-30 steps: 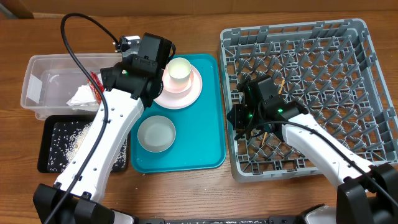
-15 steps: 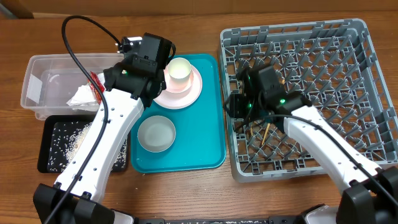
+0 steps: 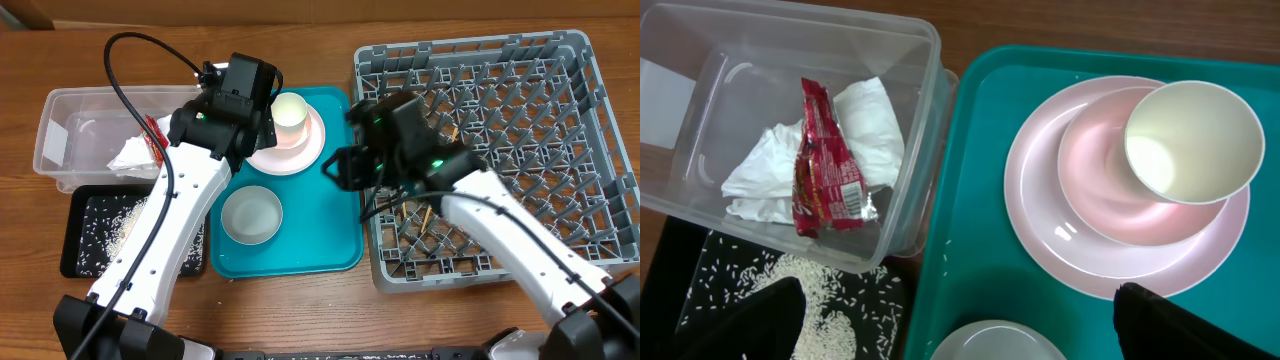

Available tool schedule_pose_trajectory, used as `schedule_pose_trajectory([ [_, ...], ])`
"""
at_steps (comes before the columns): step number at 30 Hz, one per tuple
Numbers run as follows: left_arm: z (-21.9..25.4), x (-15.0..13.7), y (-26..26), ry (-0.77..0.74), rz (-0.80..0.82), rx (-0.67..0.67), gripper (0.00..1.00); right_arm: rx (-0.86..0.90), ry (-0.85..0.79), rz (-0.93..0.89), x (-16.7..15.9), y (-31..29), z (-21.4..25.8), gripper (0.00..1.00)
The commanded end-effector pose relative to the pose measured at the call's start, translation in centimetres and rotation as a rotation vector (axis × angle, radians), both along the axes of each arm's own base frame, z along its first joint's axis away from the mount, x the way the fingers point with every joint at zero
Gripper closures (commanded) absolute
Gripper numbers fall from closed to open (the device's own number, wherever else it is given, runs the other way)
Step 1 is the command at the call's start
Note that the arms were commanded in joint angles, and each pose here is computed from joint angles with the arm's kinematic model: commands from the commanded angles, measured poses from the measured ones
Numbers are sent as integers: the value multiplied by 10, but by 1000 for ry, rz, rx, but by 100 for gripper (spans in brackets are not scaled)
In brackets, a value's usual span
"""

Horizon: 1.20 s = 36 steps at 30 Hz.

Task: Sort waste into correct bins and load items into the dishwasher
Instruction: 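Move the right gripper left to the grey bowl on the teal tray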

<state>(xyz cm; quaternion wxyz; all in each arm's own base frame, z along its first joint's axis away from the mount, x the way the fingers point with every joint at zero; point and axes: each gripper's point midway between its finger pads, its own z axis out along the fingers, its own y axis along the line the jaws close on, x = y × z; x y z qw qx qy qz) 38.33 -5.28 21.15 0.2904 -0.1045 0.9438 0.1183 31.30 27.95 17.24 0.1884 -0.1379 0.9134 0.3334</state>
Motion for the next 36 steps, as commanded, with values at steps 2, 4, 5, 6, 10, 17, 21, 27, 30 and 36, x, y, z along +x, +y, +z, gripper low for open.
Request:
schedule_pose_trajectory([
  [2, 11, 10, -7, -50, -13, -34, 0, -56, -65, 45, -16, 23, 1, 62],
  [4, 10, 10, -7, -49, -13, -34, 0, -77, -82, 66, -24, 32, -1, 62],
  [5, 10, 10, -7, -49, -13, -34, 0, -83, -88, 77, -28, 36, -2, 62],
  [6, 10, 10, -8, -49, -15, -37, 0, -91, -96, 91, -34, 41, -2, 62],
  [10, 21, 16, 9, -104, 42, 37, 0, -110, -116, 120, -46, 52, -3, 62],
  [17, 31, 13, 75, -151, 275, 91, 0, -49, -188, 193, -65, 85, 1, 56],
  [21, 30, 6, 119, -141, 395, 65, 0, -27, -233, 223, -72, 106, -5, 55],
  [27, 12, -15, 159, -53, 492, -33, 0, -18, -284, 334, -91, 146, -31, 54],
  [30, 5, -21, 162, -16, 501, -102, 0, -55, -368, 404, -97, 160, -46, 51],
  [36, 3, -22, 165, -14, 509, -119, 0, -123, -463, 464, -102, 166, -56, 49],
])
